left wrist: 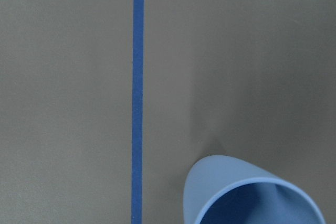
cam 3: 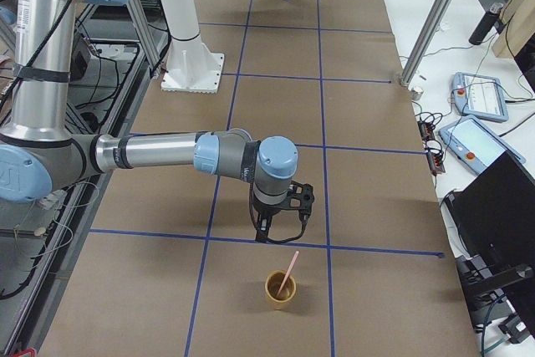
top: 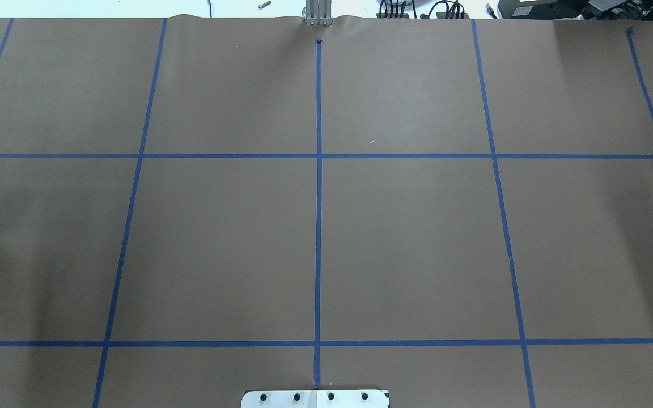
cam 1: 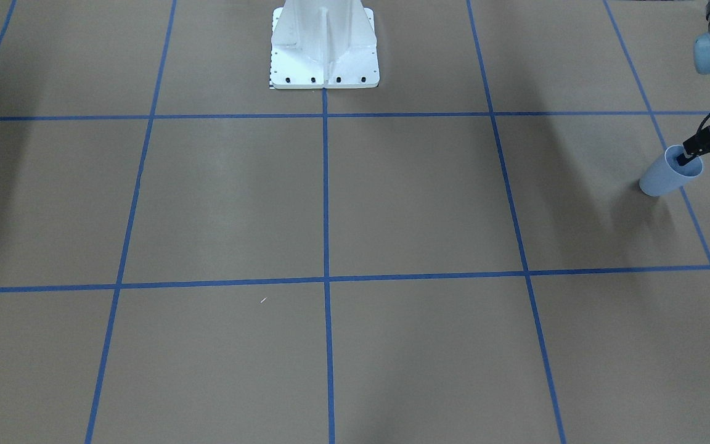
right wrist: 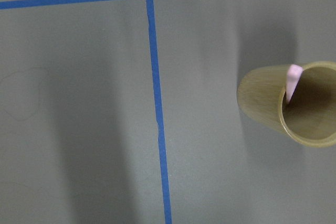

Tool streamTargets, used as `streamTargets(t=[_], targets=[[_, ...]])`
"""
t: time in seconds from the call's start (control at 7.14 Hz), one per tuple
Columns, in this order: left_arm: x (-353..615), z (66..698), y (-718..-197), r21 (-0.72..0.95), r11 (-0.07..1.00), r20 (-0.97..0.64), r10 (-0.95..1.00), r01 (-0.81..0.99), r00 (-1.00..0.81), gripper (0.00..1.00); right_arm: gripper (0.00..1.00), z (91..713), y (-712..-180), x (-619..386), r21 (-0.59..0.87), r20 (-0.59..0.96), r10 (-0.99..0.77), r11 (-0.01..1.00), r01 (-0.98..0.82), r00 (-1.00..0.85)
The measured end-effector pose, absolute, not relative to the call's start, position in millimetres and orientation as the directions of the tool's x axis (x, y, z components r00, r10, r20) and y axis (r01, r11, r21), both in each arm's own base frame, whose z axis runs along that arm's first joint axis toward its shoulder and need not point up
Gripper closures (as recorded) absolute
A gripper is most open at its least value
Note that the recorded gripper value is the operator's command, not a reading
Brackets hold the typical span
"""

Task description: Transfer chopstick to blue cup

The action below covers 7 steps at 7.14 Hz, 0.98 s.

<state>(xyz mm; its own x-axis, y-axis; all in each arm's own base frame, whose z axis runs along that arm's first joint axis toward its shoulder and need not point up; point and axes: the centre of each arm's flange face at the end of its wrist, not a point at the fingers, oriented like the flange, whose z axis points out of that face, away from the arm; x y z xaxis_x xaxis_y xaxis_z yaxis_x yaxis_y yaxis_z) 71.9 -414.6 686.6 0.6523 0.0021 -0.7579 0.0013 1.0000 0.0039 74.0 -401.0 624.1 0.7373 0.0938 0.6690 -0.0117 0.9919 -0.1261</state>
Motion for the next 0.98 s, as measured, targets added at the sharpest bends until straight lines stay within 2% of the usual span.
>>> streamTargets(t=[0.14, 0.7, 0.98], targets=[[74.5, 687.0, -415.7, 0.005, 1.0, -0.758, 0.006, -0.003, 0.653, 1.0, 0.0, 624.5, -400.4, 74.0, -0.127, 0.669, 0.095, 0.992, -0.012, 0.737], [83.1, 674.2, -440.4, 0.021, 1.0, -0.766, 0.011, 0.008, 0.643, 1.0, 0.0, 624.1, -398.7, 73.9, -0.127, 0.67, 0.094, 0.992, -0.011, 0.736], [70.1, 621.5, -466.8, -0.005, 0.999, -0.805, -0.034, 0.051, 0.592, 1.0, 0.0, 625.6, -397.9, 73.8, -0.13, 0.67, 0.095, 0.992, -0.011, 0.736]])
